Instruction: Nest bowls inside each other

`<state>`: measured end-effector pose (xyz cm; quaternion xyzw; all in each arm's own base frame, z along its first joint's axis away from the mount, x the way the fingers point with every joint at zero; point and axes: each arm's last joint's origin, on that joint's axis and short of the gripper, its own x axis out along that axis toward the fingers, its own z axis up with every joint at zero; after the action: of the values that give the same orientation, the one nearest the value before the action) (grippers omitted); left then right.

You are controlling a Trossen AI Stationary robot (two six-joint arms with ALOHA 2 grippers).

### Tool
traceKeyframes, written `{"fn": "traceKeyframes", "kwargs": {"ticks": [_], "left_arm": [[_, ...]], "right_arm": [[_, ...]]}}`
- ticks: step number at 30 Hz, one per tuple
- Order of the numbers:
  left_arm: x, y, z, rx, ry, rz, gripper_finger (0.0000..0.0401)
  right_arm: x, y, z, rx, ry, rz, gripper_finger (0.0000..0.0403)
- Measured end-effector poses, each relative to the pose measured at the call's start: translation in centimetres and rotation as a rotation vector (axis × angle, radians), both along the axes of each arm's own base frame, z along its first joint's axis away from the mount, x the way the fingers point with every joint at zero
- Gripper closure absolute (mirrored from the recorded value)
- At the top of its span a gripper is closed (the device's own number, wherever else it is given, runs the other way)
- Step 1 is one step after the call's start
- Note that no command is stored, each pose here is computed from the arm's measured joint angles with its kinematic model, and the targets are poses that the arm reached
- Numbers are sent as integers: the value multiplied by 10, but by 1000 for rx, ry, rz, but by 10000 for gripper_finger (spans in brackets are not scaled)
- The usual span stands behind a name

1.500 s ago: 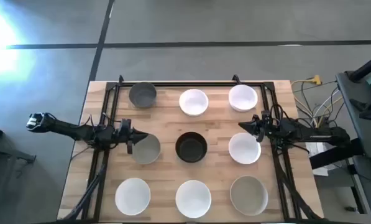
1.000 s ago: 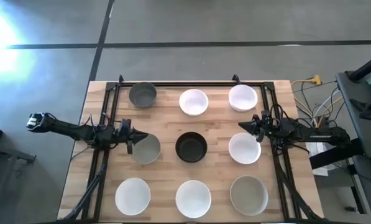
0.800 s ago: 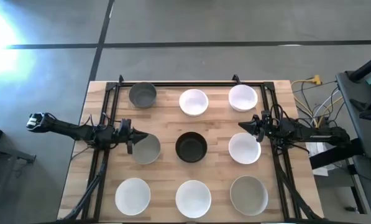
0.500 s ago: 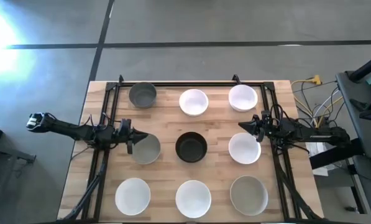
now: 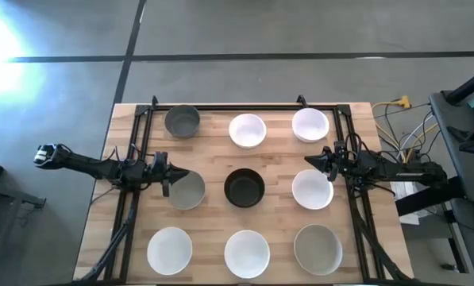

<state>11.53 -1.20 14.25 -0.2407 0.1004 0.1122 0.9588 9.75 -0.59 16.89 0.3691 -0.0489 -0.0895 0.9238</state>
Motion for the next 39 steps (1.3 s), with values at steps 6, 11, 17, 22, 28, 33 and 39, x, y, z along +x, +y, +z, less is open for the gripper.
{"fn": "traceKeyframes", "kwargs": {"ticks": [6, 11, 17, 22, 28, 33, 39], "left_arm": [[0, 0, 0, 0, 0, 0, 401], [0, 0, 0, 0, 0, 0, 401], [0, 0, 0, 0, 0, 0, 401], [0, 0, 0, 0, 0, 0, 401], [0, 1, 0, 174, 29, 7, 401], [0, 3, 1, 222, 29, 54, 401], [1, 4, 9, 213, -51, 92, 401]], "right_arm": [[0, 0, 0, 0, 0, 0, 394], [0, 0, 0, 0, -1, 0, 394], [0, 0, 1, 0, -8, 0, 394], [0, 0, 1, 14, -10, 0, 394], [1, 0, -1, -68, 27, -9, 394], [4, 0, 1, -133, 22, -13, 394], [10, 0, 19, -192, -140, -15, 394]]}}
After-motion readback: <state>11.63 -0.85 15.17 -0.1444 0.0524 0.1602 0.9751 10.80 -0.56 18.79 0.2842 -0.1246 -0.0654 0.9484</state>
